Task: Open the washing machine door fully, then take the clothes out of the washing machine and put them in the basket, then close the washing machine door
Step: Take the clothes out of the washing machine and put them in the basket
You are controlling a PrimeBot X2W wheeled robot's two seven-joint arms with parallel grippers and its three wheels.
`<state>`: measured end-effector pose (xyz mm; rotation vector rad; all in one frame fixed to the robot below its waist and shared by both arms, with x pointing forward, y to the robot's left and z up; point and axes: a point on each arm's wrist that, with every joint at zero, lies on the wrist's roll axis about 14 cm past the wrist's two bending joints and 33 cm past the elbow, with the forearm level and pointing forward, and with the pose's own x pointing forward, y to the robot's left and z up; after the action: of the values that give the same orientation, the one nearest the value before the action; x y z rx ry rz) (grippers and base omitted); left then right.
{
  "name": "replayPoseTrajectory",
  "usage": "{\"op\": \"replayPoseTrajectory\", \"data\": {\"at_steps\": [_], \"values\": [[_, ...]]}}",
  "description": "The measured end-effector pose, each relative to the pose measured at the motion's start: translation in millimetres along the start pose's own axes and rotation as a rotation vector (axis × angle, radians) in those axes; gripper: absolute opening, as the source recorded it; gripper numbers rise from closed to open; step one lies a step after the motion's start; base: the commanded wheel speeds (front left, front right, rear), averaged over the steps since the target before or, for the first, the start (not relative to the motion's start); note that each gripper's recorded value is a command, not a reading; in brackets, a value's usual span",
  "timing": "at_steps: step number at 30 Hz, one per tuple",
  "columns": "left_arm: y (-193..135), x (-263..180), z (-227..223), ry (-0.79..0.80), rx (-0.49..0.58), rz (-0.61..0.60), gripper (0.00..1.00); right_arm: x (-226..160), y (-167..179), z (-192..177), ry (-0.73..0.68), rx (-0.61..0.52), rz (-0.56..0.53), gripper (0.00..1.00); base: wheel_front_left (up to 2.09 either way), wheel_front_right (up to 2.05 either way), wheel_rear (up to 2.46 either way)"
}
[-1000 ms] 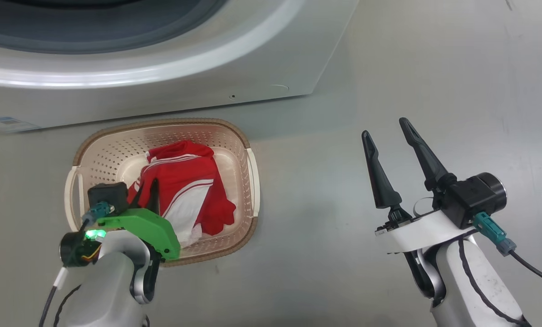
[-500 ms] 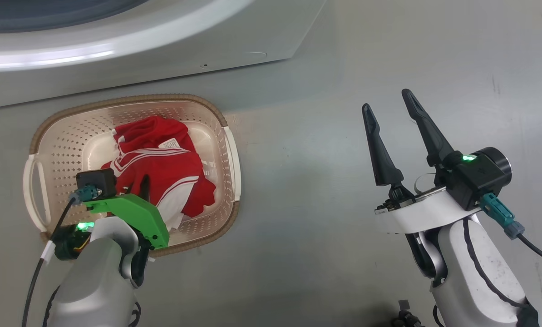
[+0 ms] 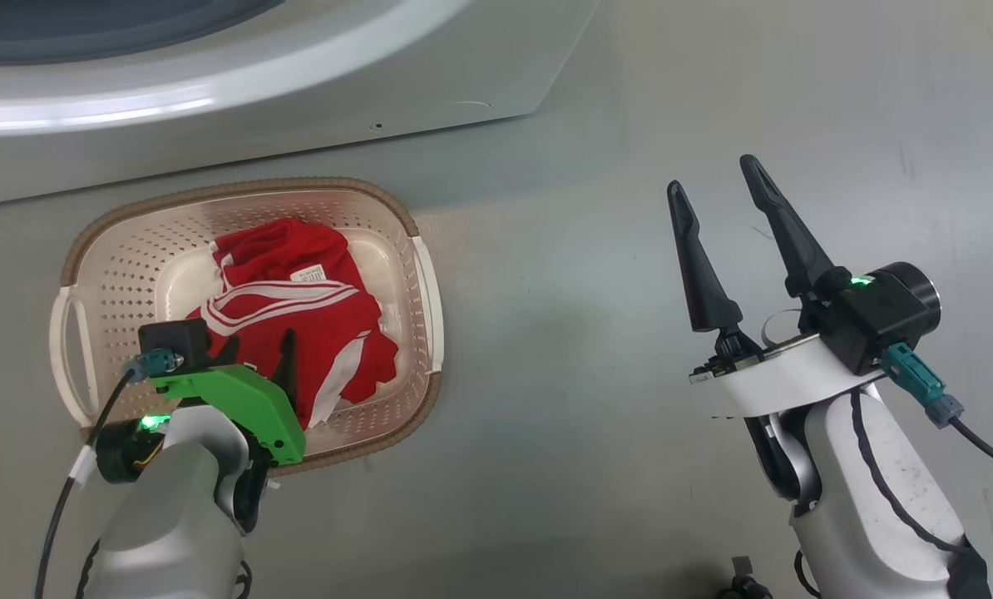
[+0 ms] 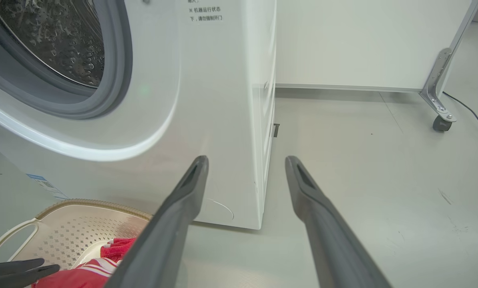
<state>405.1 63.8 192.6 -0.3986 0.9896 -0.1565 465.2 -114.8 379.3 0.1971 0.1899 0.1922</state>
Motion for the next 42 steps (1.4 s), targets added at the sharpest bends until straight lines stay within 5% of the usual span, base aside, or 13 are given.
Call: {"op": "replayPoseTrajectory", "data": {"at_steps": [12, 30, 42], "values": [[-9.0, -19.6, 44.2, -0.207, 0.026, -0.03, 1.0, -2.1, 0.0, 19.8, -0.045, -0.005, -0.009, 1.0, 0.0, 0.0, 0.0], [-65.4, -114.4, 188.3, -0.712, 0.126, -0.169, 1.0, -26.3, 19.9, 40.3, -0.076, 0.001, 0.017, 1.0, 0.0, 0.0, 0.0], [-65.5, -182.8, 185.7, -0.853, 0.161, -0.141, 1.0, -53.6, 35.0, 54.8, -0.102, -0.005, 0.038, 1.0, 0.0, 0.0, 0.0]]}}
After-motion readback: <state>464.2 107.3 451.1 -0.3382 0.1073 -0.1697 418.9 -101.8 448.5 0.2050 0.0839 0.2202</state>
